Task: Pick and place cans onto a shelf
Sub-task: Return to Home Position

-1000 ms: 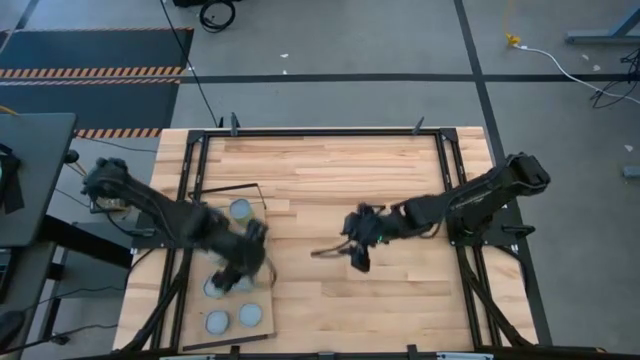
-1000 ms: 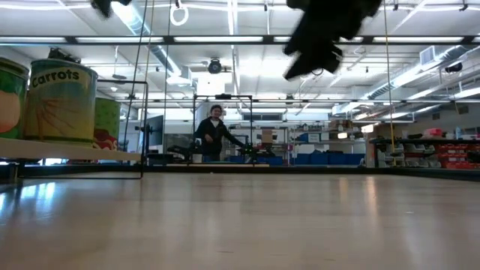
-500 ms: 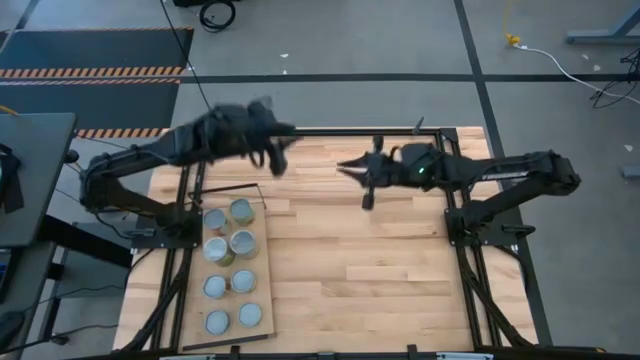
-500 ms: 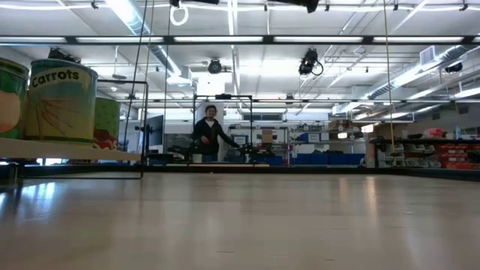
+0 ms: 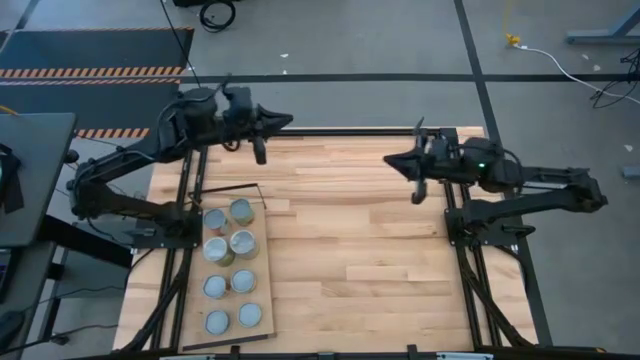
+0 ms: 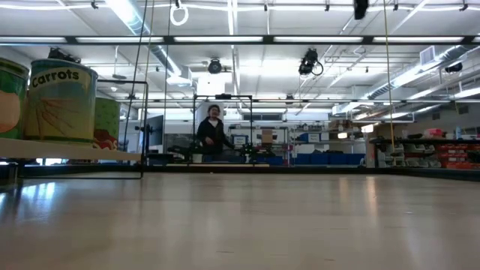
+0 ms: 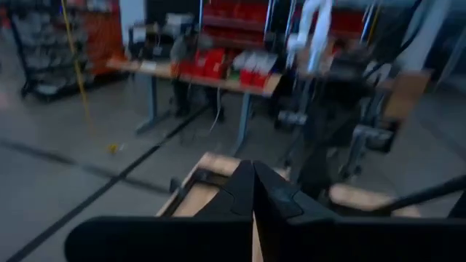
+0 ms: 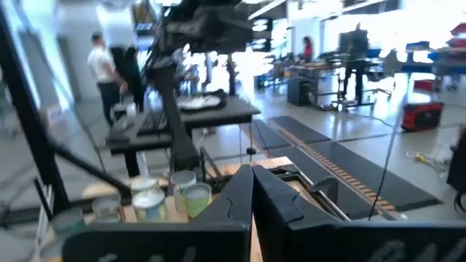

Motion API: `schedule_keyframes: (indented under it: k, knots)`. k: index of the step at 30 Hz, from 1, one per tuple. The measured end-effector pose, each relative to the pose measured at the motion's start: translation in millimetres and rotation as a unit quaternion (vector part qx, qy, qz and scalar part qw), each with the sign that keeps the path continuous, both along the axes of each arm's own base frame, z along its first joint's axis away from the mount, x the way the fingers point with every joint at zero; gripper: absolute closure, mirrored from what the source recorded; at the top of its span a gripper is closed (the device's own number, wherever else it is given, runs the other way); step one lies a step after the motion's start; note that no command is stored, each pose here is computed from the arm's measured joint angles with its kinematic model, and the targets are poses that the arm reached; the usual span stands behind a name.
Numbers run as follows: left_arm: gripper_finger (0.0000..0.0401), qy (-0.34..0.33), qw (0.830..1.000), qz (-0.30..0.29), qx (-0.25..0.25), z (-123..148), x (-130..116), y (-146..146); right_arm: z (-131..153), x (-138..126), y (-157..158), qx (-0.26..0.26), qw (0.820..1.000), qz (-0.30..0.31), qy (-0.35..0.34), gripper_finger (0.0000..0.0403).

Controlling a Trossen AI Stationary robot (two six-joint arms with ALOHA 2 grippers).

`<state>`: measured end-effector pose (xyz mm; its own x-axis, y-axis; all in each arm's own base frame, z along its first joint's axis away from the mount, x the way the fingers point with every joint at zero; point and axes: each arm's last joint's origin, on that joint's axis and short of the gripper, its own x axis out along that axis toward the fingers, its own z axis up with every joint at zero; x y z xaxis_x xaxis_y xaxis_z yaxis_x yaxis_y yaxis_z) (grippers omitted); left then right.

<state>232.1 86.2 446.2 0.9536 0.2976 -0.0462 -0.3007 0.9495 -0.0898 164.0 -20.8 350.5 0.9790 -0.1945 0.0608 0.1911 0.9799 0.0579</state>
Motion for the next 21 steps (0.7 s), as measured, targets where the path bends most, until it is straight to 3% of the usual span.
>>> schedule_keyframes:
  k: [8, 13, 21]
  knots:
    - [0.0393, -0.034, 0.999, 0.036, -0.011, -49.0, -33.5, 14.3, -20.1, -36.6, 4.1, 0.009, 1.0, 0.0, 0.008, 0.0384]
    - [0.0397, -0.049, 0.997, 0.059, -0.019, -81.4, -59.7, 11.4, -32.3, -42.8, 2.6, 0.014, 0.998, -0.034, 0.057, 0.0386]
    - [0.0397, -0.108, 0.99, 0.063, -0.069, -116.8, -96.0, -7.5, -44.2, -43.9, 2.8, 0.023, 0.992, -0.036, 0.117, 0.0386]
